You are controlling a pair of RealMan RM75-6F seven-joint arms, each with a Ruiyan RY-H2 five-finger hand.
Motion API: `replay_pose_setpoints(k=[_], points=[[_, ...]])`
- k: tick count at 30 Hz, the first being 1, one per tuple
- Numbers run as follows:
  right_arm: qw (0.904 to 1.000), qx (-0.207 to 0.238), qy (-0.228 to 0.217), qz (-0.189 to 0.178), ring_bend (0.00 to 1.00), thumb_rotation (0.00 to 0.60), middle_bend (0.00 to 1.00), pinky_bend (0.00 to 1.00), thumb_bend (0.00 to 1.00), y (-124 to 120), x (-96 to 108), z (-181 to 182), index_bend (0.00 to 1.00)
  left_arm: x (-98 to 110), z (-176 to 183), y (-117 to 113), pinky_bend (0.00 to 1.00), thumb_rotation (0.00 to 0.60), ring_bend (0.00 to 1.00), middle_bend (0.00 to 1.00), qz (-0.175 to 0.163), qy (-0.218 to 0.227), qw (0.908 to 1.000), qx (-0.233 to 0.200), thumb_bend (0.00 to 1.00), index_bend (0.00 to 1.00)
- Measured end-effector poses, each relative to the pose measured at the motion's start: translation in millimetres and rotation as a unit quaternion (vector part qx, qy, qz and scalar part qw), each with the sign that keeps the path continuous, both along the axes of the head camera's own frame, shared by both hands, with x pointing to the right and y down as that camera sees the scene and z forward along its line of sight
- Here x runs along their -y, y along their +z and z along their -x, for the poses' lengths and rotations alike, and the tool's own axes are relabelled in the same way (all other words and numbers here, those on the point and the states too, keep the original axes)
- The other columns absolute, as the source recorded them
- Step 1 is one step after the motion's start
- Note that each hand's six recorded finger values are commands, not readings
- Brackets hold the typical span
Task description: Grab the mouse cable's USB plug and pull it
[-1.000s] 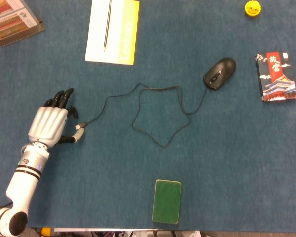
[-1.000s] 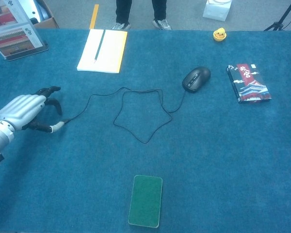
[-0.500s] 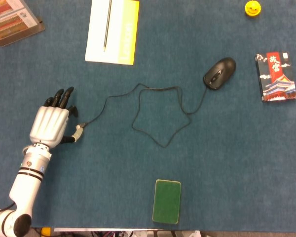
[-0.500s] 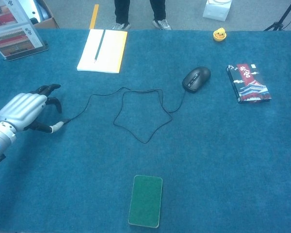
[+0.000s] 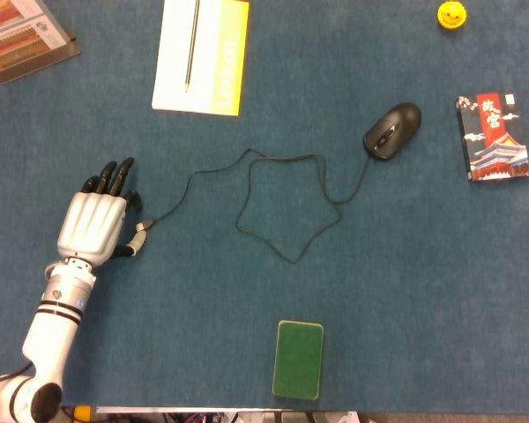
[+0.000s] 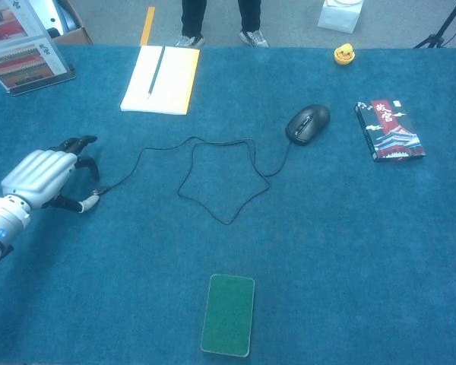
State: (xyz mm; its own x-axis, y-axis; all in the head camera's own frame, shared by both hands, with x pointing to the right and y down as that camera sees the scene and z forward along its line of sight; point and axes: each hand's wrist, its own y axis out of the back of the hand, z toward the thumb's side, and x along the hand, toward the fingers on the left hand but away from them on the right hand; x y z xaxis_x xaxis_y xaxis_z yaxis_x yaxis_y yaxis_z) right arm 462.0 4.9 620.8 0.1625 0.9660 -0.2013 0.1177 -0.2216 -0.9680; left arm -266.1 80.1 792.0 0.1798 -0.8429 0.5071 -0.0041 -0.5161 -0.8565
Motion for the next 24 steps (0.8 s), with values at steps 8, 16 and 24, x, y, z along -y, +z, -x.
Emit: replay_pose_setpoints(k=[8,16,24], points=[[1.0000,0.000,0.000,0.000,0.29,0.600,0.33,0.44,0.35,0.5,-0.9,-0.5,0.45,0.3,0.4,2.2,0.18,0.529,0.02,0.02,-0.003,-0.001,1.0000,-0.003,0.30,0.44],[1.0000,0.001,0.003,0.001,0.29,0.600,0.33,0.44,0.35,1.6,-1.3,-2.3,0.45,-0.1,0.5,3.6,0.18,0.564,0.02,0.03,-0.003,-0.002,1.0000,-0.006,0.30,0.51],[1.0000,0.002,0.005,0.003,0.29,0.600,0.33,0.44,0.35,3.4,-2.0,-3.7,0.45,0.3,-0.7,2.8,0.18,0.600,0.03,0.04,-0.007,-0.001,0.9999,-0.010,0.30,0.55]])
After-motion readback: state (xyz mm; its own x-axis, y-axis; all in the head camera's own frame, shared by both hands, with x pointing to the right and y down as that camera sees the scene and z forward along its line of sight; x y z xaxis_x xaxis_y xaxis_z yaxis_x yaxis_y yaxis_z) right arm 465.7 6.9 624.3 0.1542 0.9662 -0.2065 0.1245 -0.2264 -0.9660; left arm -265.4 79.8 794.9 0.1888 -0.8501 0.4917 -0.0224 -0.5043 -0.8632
